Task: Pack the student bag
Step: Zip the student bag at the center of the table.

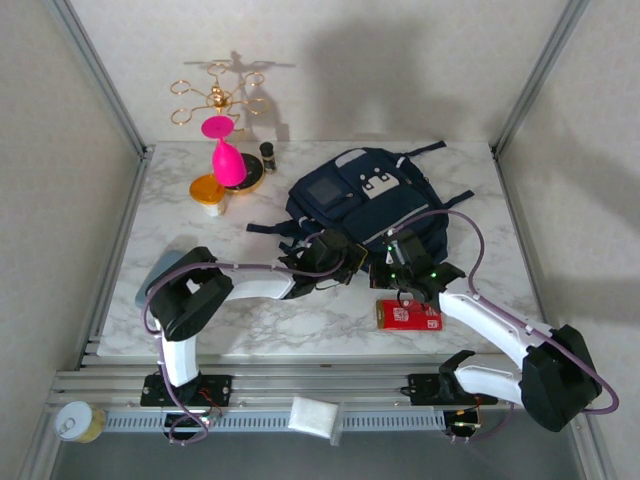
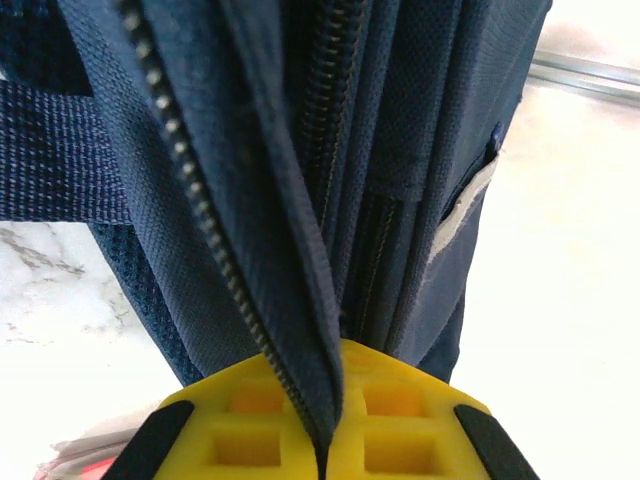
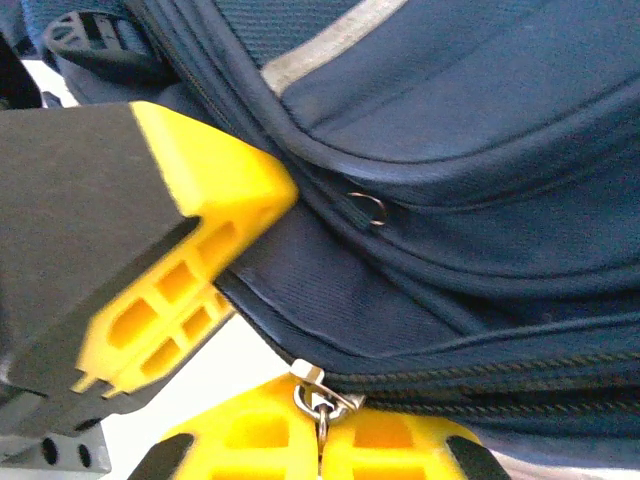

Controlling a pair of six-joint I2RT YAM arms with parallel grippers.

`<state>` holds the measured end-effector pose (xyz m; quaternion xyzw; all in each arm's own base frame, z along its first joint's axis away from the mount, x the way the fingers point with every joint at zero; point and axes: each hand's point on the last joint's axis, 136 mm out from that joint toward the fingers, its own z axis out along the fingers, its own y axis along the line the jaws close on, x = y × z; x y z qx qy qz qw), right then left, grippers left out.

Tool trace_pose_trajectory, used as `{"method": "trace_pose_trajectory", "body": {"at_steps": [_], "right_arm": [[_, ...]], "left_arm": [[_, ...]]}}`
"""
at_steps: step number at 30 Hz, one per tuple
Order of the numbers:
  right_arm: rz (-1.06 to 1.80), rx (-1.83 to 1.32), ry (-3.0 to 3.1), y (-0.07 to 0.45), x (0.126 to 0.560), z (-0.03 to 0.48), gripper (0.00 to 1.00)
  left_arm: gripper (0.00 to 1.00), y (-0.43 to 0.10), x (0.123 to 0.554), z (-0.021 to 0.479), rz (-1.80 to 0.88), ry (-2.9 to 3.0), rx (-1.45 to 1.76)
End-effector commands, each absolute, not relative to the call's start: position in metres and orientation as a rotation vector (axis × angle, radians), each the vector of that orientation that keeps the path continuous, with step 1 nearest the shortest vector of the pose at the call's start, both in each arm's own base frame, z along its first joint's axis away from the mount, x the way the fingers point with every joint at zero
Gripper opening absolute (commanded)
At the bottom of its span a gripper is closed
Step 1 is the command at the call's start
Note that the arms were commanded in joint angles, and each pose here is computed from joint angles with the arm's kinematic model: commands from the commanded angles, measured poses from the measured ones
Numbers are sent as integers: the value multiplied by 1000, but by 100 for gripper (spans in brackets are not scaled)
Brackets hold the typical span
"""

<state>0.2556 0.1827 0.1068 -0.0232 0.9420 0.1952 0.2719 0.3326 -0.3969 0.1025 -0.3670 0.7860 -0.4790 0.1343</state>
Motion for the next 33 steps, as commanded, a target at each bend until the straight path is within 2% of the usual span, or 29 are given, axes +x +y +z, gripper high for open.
{"method": "trace_pose_trajectory", "body": {"at_steps": [1,9,15,19,20,24,28,33], "right_arm": [[415,21,2567,163,251,114,0],[295,136,2603,132,236,109,0],[447,75,2591,158,243,118,0],[602,18,2555,183,248,127,0],[602,18,2557,184,249,127,0],[636,-13,2548,190,251,126,0],[667,-33,2546,194,249,125,0],[670,-46,2545,194,247,122,0]], "left_arm": [[0,-346,367,118,-1198,2169,-1043],[0,-300,385,108,-1063,2274,-911],[0,-295,390,117,-1083,2285,-862],[36,-302,380,147,-1239,2204,-874],[42,-301,374,150,-1250,2196,-889],[54,-311,337,150,-1337,2171,-995],[59,-338,313,146,-1442,2165,-1081],[62,-376,307,134,-1467,2216,-1136]]}}
